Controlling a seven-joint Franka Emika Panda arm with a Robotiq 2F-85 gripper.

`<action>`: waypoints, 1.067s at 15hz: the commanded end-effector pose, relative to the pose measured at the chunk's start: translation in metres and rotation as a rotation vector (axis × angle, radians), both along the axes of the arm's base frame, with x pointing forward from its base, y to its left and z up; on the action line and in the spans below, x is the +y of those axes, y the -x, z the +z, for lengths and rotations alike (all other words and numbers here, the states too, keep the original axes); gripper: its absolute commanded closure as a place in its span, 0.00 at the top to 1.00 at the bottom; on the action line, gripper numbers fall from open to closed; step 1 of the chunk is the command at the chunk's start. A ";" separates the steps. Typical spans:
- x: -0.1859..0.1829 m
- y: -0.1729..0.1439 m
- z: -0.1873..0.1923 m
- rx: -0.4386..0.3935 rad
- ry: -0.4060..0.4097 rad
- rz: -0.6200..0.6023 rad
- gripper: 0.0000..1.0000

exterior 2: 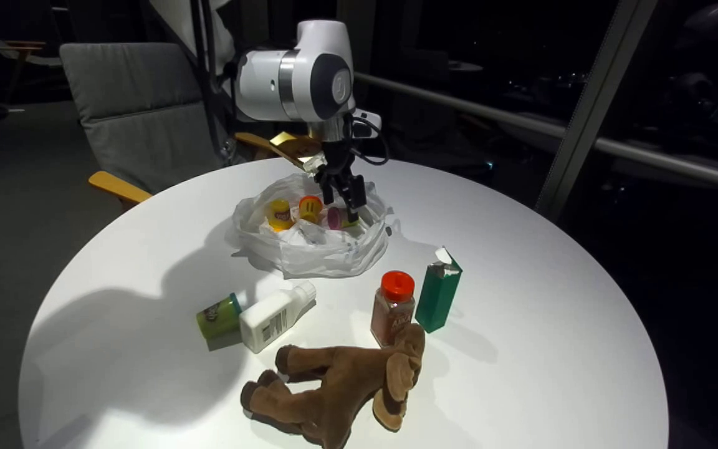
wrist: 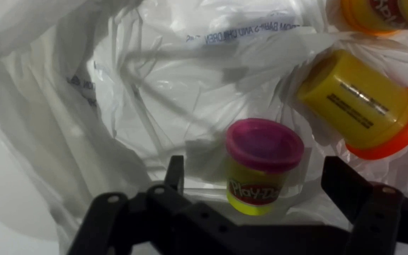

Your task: Remove the objects in the plastic and place them on the table

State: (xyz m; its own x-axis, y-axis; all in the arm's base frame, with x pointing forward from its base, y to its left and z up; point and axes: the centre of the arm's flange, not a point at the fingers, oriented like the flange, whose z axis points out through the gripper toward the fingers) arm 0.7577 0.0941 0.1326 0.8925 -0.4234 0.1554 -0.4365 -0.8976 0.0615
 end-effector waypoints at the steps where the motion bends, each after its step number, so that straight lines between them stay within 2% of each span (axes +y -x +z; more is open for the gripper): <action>1: 0.000 -0.029 -0.008 -0.004 0.007 -0.008 1.00; 2: -0.002 -0.031 -0.011 -0.001 0.009 -0.010 0.95; 3: -0.001 -0.031 -0.011 0.003 0.005 -0.010 0.73; 5: 0.001 -0.029 -0.011 0.005 0.005 -0.010 0.70; 11: 0.004 -0.021 0.002 0.006 -0.013 -0.013 0.22; 16: 0.006 0.004 0.033 -0.007 -0.042 -0.023 0.19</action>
State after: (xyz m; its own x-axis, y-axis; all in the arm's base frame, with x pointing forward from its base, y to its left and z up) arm 0.7712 0.0995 0.1309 0.8890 -0.4331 0.1488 -0.4444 -0.8943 0.0526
